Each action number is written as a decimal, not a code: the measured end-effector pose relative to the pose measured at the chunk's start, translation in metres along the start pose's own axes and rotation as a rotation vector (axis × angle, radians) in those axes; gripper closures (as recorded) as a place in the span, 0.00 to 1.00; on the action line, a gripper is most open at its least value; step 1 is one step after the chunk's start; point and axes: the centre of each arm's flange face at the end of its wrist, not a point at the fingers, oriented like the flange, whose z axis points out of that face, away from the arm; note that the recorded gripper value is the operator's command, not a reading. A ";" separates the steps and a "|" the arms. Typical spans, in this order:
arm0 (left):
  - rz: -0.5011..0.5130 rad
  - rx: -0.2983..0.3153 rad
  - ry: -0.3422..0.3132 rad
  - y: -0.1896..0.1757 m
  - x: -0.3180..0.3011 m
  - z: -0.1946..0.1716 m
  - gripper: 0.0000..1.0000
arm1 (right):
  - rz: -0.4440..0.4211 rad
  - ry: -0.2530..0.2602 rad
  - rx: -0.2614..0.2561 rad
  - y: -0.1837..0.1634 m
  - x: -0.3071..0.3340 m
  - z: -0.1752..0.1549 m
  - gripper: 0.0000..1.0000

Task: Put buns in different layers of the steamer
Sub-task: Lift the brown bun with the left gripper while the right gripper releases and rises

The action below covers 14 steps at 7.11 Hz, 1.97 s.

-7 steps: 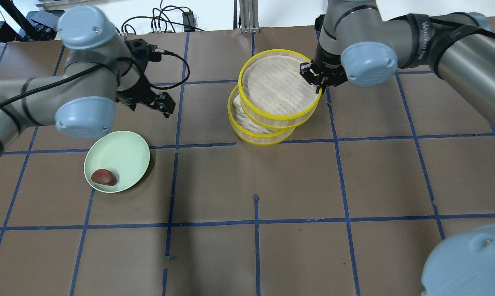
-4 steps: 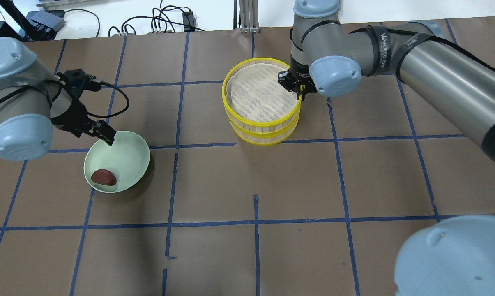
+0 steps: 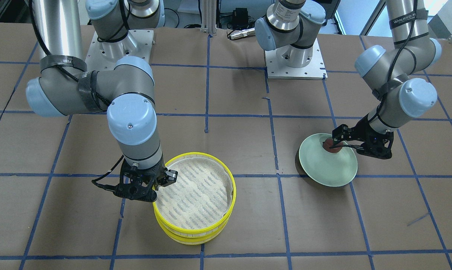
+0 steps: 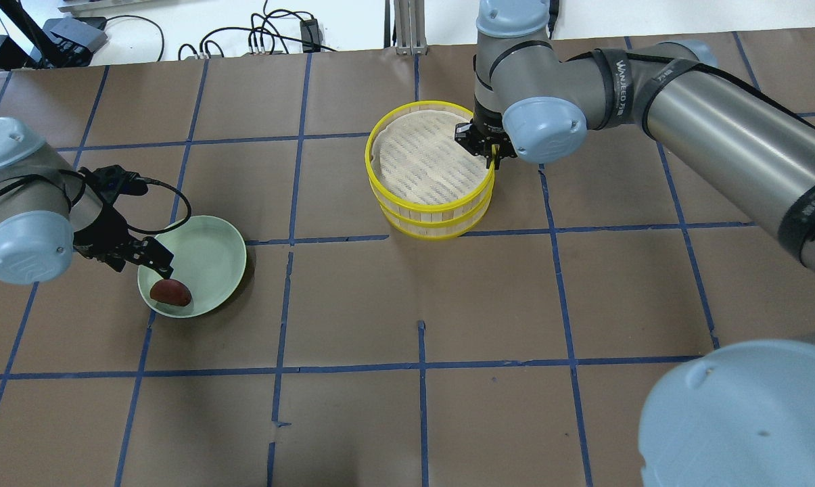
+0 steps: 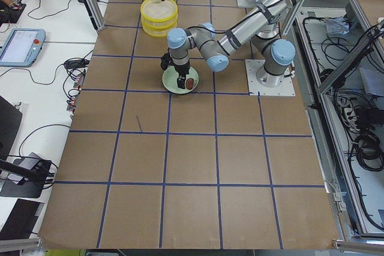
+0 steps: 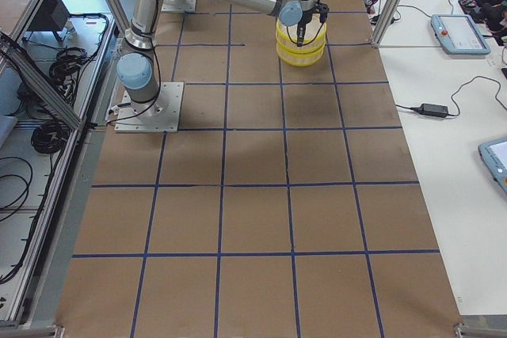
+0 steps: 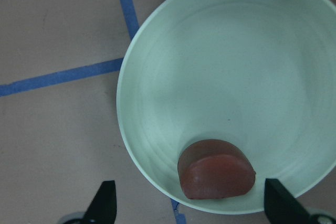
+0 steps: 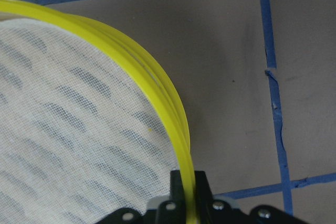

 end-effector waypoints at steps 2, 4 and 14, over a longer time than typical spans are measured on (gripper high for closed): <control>-0.046 -0.017 0.011 -0.010 0.017 0.012 0.02 | -0.003 0.016 0.002 -0.001 0.002 0.002 0.87; -0.050 -0.037 0.009 -0.012 0.028 0.019 0.20 | 0.005 0.013 0.001 -0.002 0.003 0.002 0.87; -0.097 0.151 -0.065 -0.048 0.097 -0.072 1.00 | -0.013 -0.002 0.020 -0.017 0.023 -0.011 0.00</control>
